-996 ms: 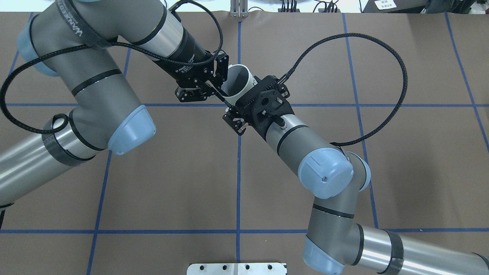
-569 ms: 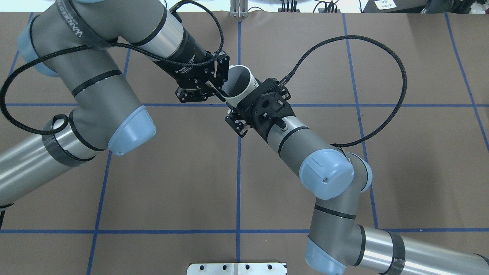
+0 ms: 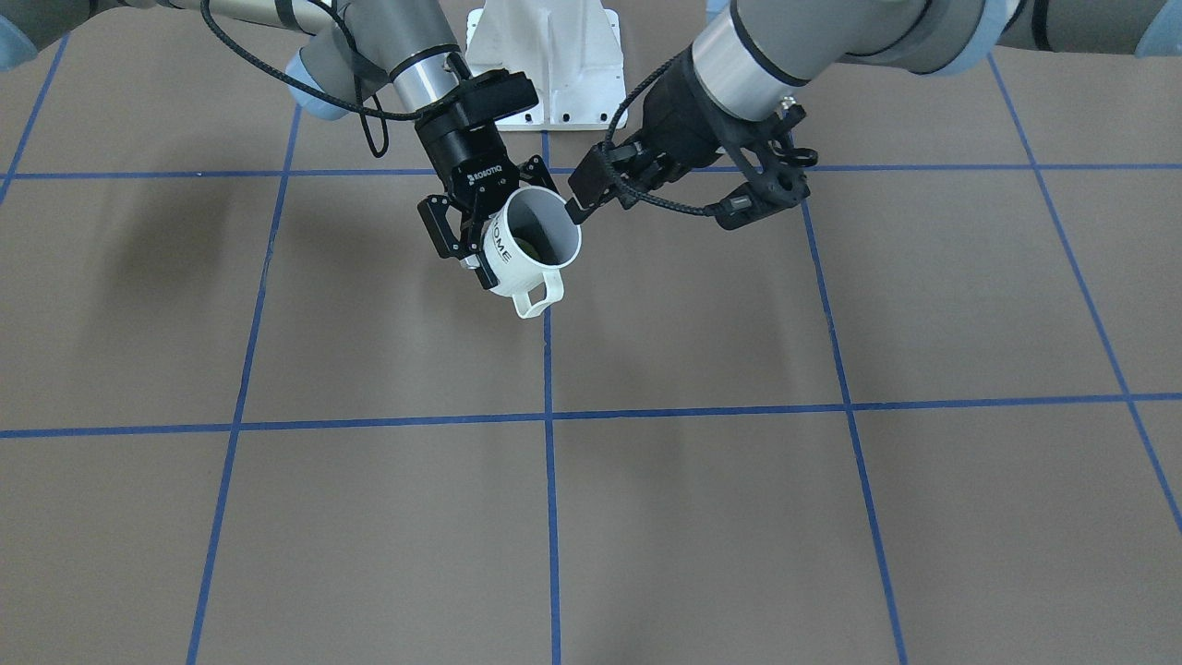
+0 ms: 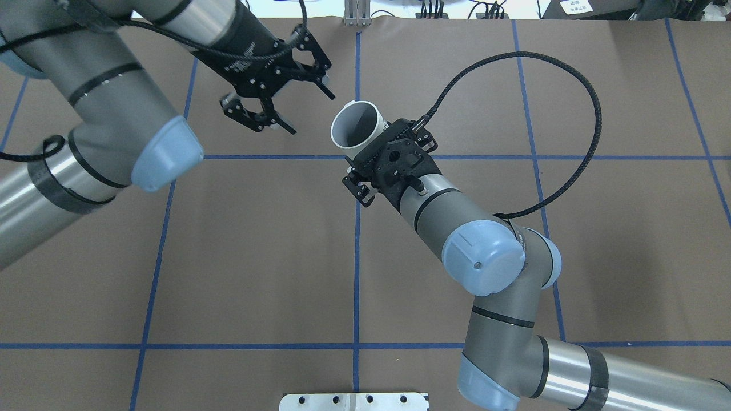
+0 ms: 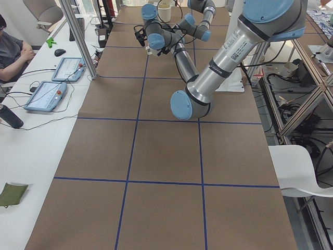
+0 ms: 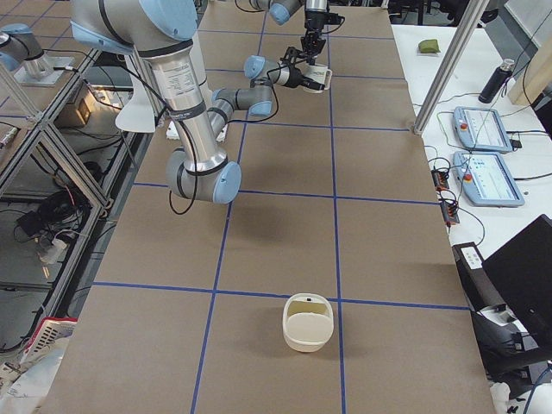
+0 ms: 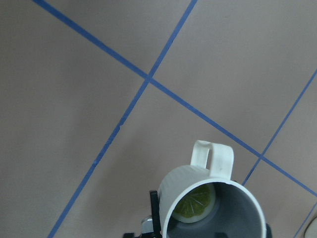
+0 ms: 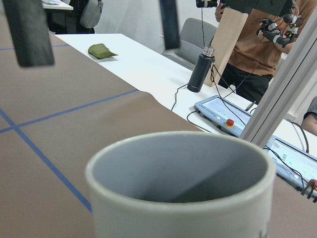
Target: Left arm hands cup to right arm to dump lemon
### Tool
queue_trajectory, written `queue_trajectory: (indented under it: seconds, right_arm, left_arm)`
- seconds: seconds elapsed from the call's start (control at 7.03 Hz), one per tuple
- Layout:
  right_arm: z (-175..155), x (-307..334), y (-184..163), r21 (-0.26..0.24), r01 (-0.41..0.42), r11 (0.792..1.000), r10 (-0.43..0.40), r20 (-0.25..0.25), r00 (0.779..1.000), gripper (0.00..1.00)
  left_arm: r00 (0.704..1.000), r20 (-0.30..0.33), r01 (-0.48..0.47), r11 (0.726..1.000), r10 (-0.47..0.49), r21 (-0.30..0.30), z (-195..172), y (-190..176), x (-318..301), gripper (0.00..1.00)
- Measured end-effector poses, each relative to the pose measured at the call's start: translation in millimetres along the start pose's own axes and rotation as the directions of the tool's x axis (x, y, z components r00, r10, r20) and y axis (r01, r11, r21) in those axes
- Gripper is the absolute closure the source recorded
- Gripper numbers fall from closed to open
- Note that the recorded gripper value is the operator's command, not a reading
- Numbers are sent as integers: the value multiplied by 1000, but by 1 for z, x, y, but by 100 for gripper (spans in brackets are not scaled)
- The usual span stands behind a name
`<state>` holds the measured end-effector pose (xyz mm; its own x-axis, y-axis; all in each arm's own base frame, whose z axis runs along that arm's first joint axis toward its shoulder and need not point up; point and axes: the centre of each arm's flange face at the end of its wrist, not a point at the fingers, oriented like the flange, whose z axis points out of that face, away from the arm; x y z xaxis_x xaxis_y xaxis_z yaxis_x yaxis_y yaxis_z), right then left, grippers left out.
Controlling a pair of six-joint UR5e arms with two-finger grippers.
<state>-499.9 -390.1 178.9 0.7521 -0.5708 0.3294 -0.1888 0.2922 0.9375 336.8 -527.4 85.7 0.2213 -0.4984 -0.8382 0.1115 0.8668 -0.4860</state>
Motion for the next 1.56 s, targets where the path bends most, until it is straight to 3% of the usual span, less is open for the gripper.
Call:
queue_trajectory:
  seconds: [0.43, 0.71, 0.85, 1.14, 1.28, 1.56]
  right_arm:
    - [1, 11, -4, -154, 73, 985, -81, -47, 996, 75]
    - [6, 34, 2, -206, 86, 975, -104, -77, 992, 74]
    - [6, 49, 2, -220, 81, 972, -100, -76, 992, 74]
    - [7, 77, -3, -238, 102, 966, -120, -60, 991, 74]
    - [8, 95, -4, -253, 120, 960, -136, -50, 989, 74]
    - [6, 131, 2, -285, 163, 945, -178, -29, 984, 74]
  left_arm:
    - [989, -5, -150, 987, 150, 60, -78, -70, -57, 0]
    - [946, 40, -325, 933, 323, 153, -114, -104, -109, 0]
    - [901, 108, -433, 878, 419, 203, -121, -123, -135, 0]
    - [780, 289, -615, 764, 555, 195, -152, -171, -201, 0]
    - [725, 350, -670, 724, 593, 163, -173, -190, -235, 0]
    - [646, 411, -735, 669, 644, 107, -199, -211, -296, 0]
